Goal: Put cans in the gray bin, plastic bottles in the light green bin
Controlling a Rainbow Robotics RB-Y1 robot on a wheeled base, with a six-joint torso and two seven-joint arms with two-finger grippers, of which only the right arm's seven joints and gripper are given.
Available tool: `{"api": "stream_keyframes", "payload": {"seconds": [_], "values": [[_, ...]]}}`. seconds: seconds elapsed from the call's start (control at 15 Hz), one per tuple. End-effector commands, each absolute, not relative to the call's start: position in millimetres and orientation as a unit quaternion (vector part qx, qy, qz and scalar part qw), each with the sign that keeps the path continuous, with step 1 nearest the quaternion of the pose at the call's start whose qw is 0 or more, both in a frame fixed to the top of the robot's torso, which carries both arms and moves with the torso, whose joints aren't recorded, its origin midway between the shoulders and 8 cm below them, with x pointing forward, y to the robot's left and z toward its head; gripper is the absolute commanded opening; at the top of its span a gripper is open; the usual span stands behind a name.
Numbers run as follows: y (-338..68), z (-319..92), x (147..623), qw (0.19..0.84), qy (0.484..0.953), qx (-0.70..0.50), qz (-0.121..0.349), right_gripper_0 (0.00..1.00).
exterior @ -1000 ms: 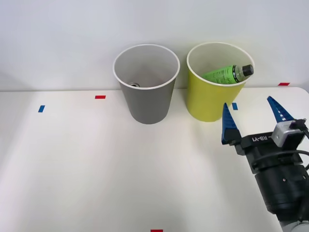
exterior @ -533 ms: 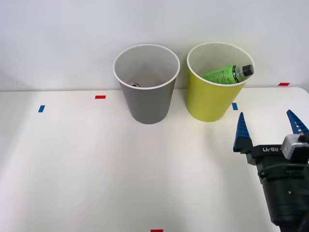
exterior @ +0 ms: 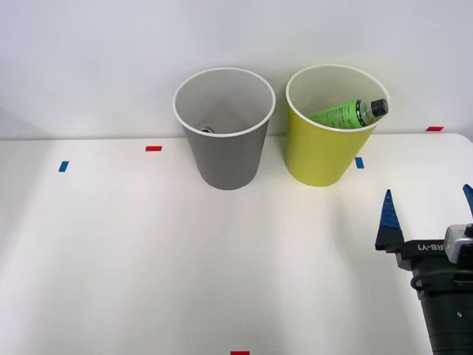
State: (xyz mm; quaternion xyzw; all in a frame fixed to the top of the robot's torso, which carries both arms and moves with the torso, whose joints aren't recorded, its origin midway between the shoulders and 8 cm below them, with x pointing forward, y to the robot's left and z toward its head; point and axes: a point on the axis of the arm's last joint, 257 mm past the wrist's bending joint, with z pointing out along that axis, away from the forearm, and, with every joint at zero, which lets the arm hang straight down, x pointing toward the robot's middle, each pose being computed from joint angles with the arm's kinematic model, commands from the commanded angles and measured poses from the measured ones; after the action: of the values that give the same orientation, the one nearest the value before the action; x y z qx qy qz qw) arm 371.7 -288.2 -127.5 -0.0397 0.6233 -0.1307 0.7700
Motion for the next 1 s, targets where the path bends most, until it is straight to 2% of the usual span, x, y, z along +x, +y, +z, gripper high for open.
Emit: {"api": "stream_keyframes", "payload": {"seconds": [0.07,0.27,0.47,1.0], "values": [[-303.0,-150.4,339.5,0.758,0.642,-0.022,-0.117,1.0],[-308.7,-173.1,325.5,0.744,0.662,0.006,-0.091,1.0],[-313.6,-199.3,314.2,0.751,0.655,0.024,-0.079,1.0],[-282.5,-250.9,245.7,0.761,0.647,0.014,-0.056,1.0]]}}
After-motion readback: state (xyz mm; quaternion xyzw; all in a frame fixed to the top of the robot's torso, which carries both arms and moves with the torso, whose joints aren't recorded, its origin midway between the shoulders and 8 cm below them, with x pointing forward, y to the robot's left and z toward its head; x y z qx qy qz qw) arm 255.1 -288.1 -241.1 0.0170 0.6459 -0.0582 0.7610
